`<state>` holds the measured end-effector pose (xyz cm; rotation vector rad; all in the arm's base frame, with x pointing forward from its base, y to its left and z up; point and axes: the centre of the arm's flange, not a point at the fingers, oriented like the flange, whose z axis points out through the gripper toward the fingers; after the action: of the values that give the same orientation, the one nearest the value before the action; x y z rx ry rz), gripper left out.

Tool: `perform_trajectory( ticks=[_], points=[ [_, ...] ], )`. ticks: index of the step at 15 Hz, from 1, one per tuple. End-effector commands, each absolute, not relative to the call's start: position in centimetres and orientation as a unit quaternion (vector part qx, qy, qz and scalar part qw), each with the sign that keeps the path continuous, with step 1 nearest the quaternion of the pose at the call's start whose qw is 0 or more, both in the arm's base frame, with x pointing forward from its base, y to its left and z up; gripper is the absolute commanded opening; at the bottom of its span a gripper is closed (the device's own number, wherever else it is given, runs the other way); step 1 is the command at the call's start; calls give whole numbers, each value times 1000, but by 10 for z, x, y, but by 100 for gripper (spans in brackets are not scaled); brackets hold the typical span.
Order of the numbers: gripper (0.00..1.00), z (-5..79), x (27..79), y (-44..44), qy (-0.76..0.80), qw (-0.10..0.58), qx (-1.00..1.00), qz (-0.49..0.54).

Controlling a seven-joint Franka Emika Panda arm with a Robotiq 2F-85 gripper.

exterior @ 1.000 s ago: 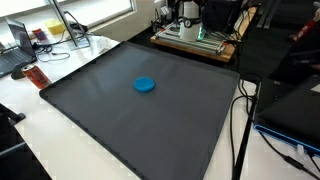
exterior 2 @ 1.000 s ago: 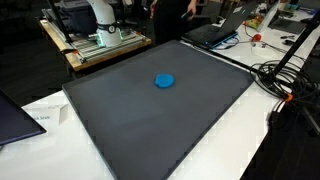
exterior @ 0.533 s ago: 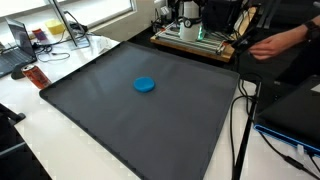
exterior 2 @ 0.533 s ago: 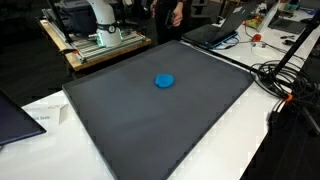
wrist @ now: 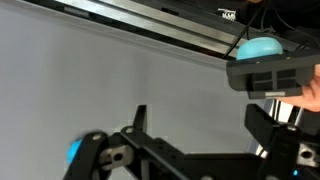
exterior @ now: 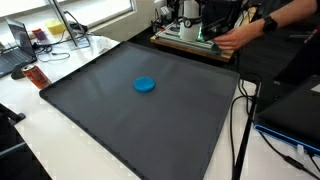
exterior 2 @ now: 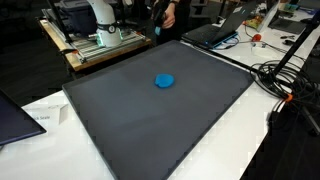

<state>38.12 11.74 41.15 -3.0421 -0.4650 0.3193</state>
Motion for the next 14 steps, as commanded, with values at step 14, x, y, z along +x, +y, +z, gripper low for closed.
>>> perform_trajectory(
  ticks=[14],
  points=[
    [100, 435, 388, 101, -279, 58, -956, 66]
  ],
)
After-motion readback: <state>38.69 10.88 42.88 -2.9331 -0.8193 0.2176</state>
